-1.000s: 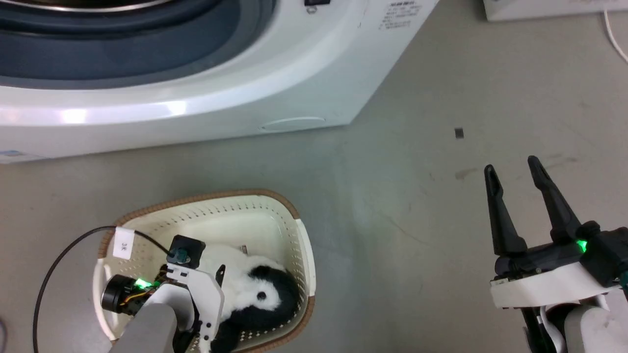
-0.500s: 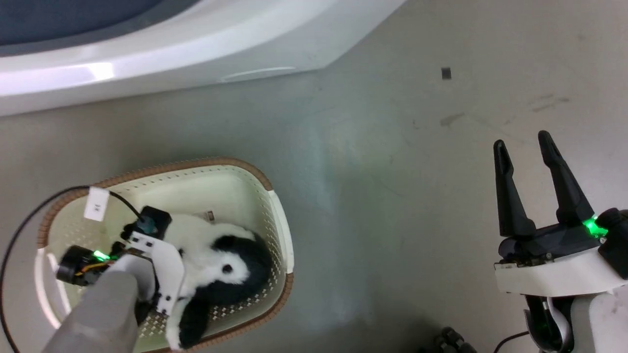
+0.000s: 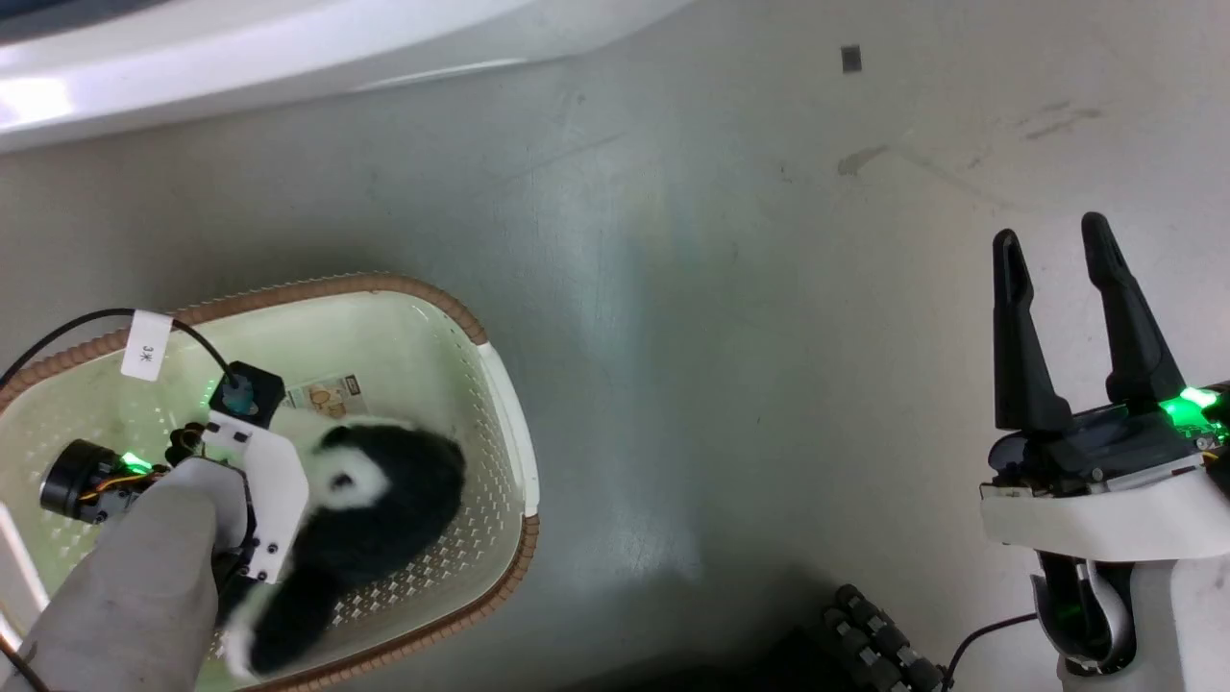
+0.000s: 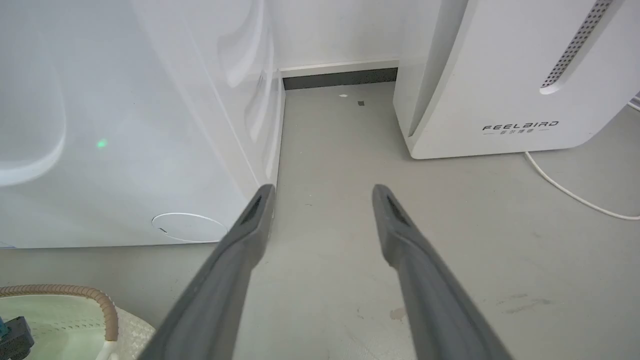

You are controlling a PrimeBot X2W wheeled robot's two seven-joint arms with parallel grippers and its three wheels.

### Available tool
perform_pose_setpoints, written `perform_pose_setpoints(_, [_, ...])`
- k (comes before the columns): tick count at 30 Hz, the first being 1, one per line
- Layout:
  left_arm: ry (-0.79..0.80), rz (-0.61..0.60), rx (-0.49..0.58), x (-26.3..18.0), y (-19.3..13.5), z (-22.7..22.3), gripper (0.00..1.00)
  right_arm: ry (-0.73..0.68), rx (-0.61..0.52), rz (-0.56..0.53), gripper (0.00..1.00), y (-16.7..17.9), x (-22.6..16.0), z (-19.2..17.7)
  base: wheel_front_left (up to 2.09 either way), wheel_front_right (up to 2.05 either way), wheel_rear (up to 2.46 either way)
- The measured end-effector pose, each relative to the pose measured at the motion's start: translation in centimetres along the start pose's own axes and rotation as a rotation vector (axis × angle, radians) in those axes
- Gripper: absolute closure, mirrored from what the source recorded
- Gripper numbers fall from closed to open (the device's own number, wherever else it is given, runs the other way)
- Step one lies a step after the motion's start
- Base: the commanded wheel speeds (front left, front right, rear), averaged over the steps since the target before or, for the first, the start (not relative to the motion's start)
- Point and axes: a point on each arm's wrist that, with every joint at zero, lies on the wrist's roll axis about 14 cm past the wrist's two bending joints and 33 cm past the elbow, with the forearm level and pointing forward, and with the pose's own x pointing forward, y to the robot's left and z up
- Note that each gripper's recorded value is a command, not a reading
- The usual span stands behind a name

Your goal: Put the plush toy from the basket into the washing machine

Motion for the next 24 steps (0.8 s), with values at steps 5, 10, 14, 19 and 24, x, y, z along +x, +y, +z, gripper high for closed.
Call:
perform_pose_setpoints(5, [0.027,-0.002,-0.013,0.3,0.1,-0.6,1.00,-0.013,0.001,-0.006,0.00,-0.2,0.3,0.2,0.00,0.00,0.00])
perform_pose_setpoints(10, [-0.026,0.010,-0.035,-1.0,0.2,0.0,1.00,-0.055,0.010,0.000,0.00,0.0,0.3,1.7,0.00,0.00,0.00])
perform_pose_setpoints(14, [-0.088,0.017,-0.060,-2.5,-0.3,0.7,1.00,-0.092,0.019,0.001,0.00,0.0,-0.1,3.3,0.00,0.00,0.00])
perform_pose_setpoints(19, [-0.206,0.037,-0.087,-5.1,-0.7,2.6,1.00,-0.148,0.035,0.007,0.00,0.2,-0.8,5.6,0.00,0.00,0.00])
perform_pose_setpoints(24, [-0.360,0.071,-0.133,-8.5,-0.4,4.6,1.00,-0.203,0.050,0.018,0.00,0.5,-1.8,7.9,0.00,0.00,0.00])
